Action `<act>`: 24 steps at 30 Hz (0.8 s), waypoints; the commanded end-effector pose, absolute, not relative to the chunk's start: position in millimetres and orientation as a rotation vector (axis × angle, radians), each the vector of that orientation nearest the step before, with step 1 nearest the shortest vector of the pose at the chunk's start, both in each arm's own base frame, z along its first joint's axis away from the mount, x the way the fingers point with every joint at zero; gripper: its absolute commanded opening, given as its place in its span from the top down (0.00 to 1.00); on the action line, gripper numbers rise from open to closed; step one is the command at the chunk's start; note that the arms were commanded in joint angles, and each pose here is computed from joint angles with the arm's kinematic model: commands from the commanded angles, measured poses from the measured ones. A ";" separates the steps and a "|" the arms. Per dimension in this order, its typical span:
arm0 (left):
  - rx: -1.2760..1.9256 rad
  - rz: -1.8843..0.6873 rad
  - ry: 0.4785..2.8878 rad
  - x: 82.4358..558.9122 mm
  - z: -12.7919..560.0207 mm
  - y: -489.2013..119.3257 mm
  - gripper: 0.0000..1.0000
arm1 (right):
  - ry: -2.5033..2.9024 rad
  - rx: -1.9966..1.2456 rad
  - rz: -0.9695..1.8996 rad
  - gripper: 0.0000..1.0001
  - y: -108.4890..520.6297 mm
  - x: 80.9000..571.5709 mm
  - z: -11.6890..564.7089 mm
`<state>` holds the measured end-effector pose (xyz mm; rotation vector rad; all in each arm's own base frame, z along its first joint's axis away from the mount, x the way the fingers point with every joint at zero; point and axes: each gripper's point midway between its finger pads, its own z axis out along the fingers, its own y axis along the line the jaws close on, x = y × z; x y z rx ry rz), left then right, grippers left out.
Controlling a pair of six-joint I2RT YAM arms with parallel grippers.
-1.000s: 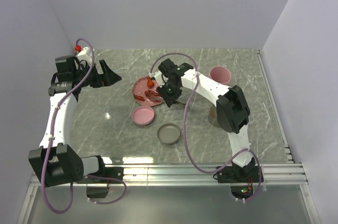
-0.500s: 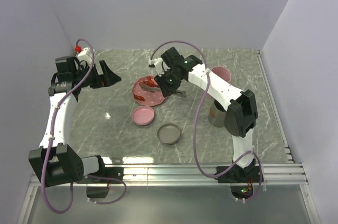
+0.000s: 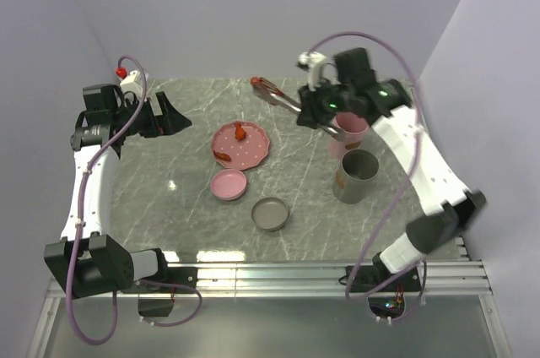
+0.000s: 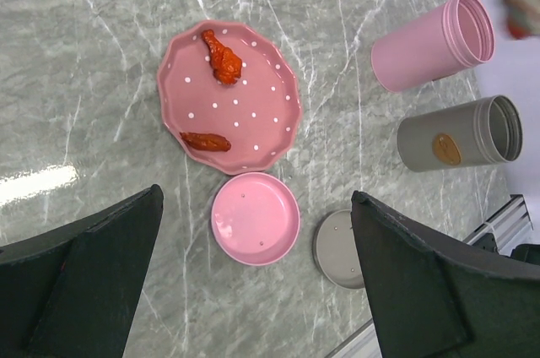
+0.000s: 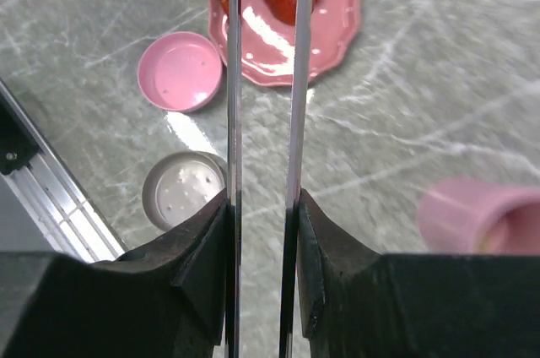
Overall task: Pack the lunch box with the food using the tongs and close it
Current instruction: Place the food into the lunch box
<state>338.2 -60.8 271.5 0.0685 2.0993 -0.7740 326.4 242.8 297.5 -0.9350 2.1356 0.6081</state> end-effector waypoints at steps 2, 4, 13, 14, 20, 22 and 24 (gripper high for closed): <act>0.139 -0.748 2.019 331.9 300.9 -62.9 0.01 | 2.038 -0.880 0.627 0.75 192.6 294.5 328.3; 0.134 -0.749 2.017 331.7 302.4 -62.6 0.01 | 2.004 -0.836 0.588 0.75 166.9 281.8 338.2; 0.129 -0.771 1.977 329.6 315.3 -66.6 0.01 | 2.096 -0.654 0.486 0.75 107.6 233.9 293.3; 0.131 -0.770 1.978 329.2 315.7 -66.6 0.00 | 2.140 -0.619 0.474 0.76 102.1 230.7 279.1; 0.142 -0.769 1.971 328.3 320.5 -67.2 0.01 | 2.186 -0.468 0.416 0.76 75.4 213.3 248.8; 0.147 -0.778 1.963 327.1 322.2 -68.7 0.00 | 2.177 -0.431 0.373 0.76 66.1 210.5 246.2; 0.142 -0.788 1.961 326.8 321.6 -69.6 0.00 | 2.193 -0.416 0.372 0.77 64.4 207.6 239.9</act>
